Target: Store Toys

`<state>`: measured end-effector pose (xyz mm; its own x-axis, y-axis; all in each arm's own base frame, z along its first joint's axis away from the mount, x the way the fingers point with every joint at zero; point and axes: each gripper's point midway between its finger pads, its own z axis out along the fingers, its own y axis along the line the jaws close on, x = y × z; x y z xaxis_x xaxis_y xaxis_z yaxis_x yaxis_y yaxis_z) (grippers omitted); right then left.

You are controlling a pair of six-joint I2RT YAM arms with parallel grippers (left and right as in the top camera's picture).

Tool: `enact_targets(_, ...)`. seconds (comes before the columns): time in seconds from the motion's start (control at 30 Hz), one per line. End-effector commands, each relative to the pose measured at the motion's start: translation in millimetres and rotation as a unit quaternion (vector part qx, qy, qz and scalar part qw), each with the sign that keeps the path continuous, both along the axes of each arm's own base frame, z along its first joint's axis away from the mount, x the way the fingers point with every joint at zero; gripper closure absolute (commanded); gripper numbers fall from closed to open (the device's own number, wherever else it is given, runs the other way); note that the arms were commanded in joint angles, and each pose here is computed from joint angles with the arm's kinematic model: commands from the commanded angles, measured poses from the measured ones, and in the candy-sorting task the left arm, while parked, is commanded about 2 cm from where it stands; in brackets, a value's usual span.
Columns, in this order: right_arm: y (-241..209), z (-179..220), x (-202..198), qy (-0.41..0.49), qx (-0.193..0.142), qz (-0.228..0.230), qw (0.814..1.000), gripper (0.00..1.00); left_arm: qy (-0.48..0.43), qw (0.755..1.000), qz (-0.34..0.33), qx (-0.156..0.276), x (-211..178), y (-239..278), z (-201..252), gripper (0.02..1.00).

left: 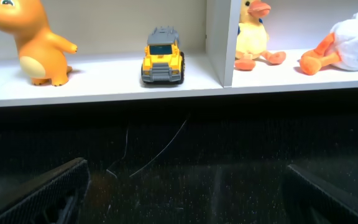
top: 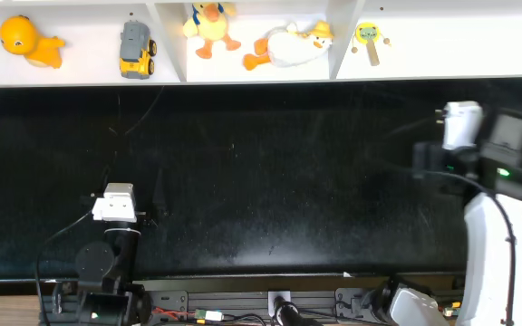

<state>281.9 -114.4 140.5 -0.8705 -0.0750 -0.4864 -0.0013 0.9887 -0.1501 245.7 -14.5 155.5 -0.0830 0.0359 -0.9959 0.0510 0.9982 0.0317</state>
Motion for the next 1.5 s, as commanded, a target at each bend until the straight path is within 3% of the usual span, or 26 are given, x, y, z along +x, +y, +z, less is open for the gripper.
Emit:
enact_targets(0.03, -31, 4, -14, -0.02, -0.023, 0.071, 0.997, 0.005, -0.004, 1.0, 0.007, 0.002, 0, 3, 1, 0.02)
enact_targets(0.27, -100, -11, -38, -0.047, -0.101, 0.022, 0.994, 0.007, -0.004, 1.0, 0.007, 0.002, 0, 3, 1, 0.02)
enact_targets(0.37, -108, -22, -41, -0.051, -0.113, 0.019, 0.992, 0.007, -0.004, 1.0, 0.007, 0.002, 0, 3, 1, 0.02)
enact_targets(0.77, -113, -72, -45, -0.039, -0.032, 0.019, 0.999, 0.007, -0.004, 1.0, 0.007, 0.002, 0, 3, 1, 0.02)
enact_targets(1.3, -99, -92, -33, -0.056, 0.009, 0.074, 0.996, 0.005, -0.004, 1.0, 0.007, 0.002, 0, 3, 1, 0.02)
enact_targets(1.5, -93, -88, -27, -0.079, 0.036, 0.061, 0.994, 0.007, -0.004, 1.0, 0.007, 0.002, 0, 3, 1, 0.02)
